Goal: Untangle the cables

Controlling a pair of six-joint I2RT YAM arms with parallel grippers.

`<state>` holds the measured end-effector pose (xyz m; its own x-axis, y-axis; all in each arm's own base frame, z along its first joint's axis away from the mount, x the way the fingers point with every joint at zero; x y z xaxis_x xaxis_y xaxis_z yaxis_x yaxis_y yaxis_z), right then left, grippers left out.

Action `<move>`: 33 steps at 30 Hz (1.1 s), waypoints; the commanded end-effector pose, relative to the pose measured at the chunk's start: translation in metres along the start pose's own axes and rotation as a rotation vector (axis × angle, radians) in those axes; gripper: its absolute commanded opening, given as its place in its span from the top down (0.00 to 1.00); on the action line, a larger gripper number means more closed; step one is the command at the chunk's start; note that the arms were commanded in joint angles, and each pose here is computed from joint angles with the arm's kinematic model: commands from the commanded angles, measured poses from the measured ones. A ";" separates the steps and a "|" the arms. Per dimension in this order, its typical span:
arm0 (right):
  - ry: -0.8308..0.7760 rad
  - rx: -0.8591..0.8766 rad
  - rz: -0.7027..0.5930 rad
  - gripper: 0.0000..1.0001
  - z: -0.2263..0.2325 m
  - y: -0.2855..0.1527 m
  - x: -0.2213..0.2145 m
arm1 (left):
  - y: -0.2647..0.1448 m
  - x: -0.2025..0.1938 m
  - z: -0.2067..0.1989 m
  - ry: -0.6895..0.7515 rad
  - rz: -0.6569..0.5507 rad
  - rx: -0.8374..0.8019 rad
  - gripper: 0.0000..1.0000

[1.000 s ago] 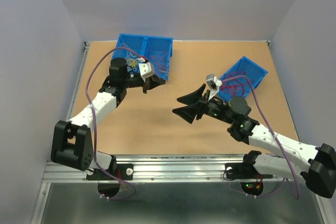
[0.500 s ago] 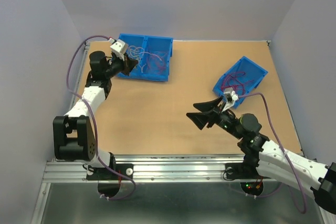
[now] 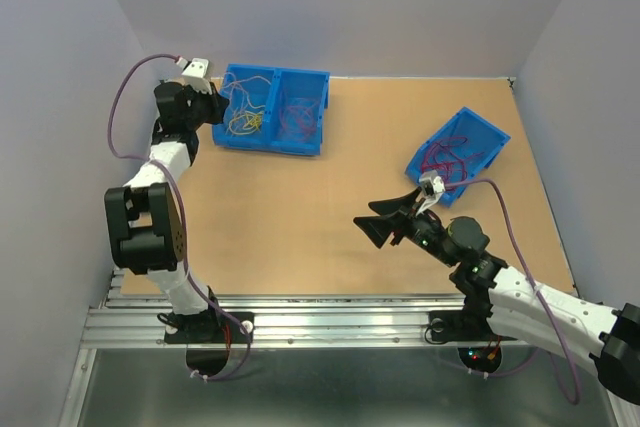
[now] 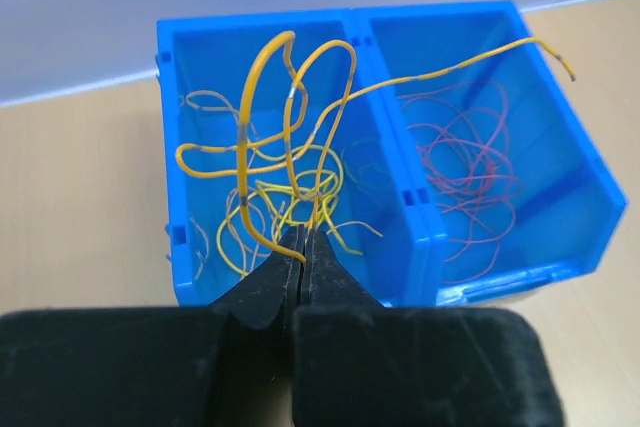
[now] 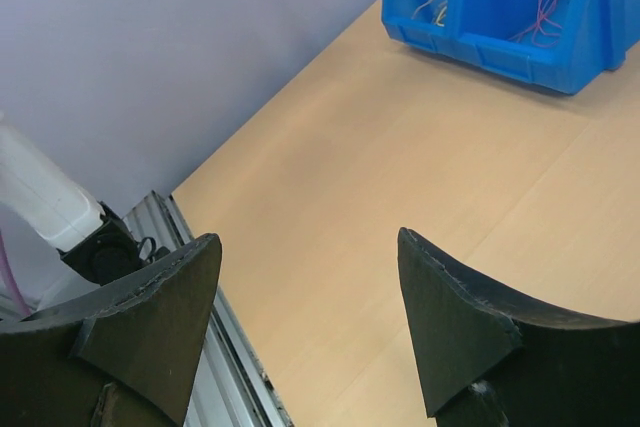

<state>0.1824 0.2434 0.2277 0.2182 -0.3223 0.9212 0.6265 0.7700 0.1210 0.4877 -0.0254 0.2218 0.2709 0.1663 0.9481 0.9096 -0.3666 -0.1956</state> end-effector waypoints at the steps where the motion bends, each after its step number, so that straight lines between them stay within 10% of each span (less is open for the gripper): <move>1: -0.015 -0.007 -0.029 0.23 -0.003 -0.002 -0.002 | 0.025 0.001 0.019 -0.026 0.031 0.044 1.00; 21: -0.012 -0.027 -0.012 0.23 -0.007 0.000 -0.007 | 0.084 -0.007 0.042 0.030 0.206 0.257 0.94; 23: -0.012 -0.036 -0.014 0.23 -0.009 0.000 -0.007 | 0.085 -0.011 0.024 0.053 0.216 0.240 0.84; 26: -0.012 -0.041 -0.011 0.23 -0.010 -0.001 -0.010 | 0.075 -0.006 0.024 0.054 0.198 0.278 0.39; 33: -0.018 -0.105 -0.002 0.23 -0.023 -0.002 -0.017 | 0.036 0.030 0.014 0.101 0.091 0.327 0.34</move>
<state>0.1893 0.2395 0.2060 0.2348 -0.2952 0.9261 0.6665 0.7425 0.0677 0.5412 -0.0313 0.1586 0.5214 0.0596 0.8513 0.8512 -0.1072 -0.5138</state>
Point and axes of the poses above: each gripper's point midway between its finger pads, its own y axis out along the fingers, its own z axis along the line the jaws close on, x = y × z, the point moved 2 cm from there along -y, back along the fingers, and after that the axes turned 8 degrees about -y, right-handed, at the moved point
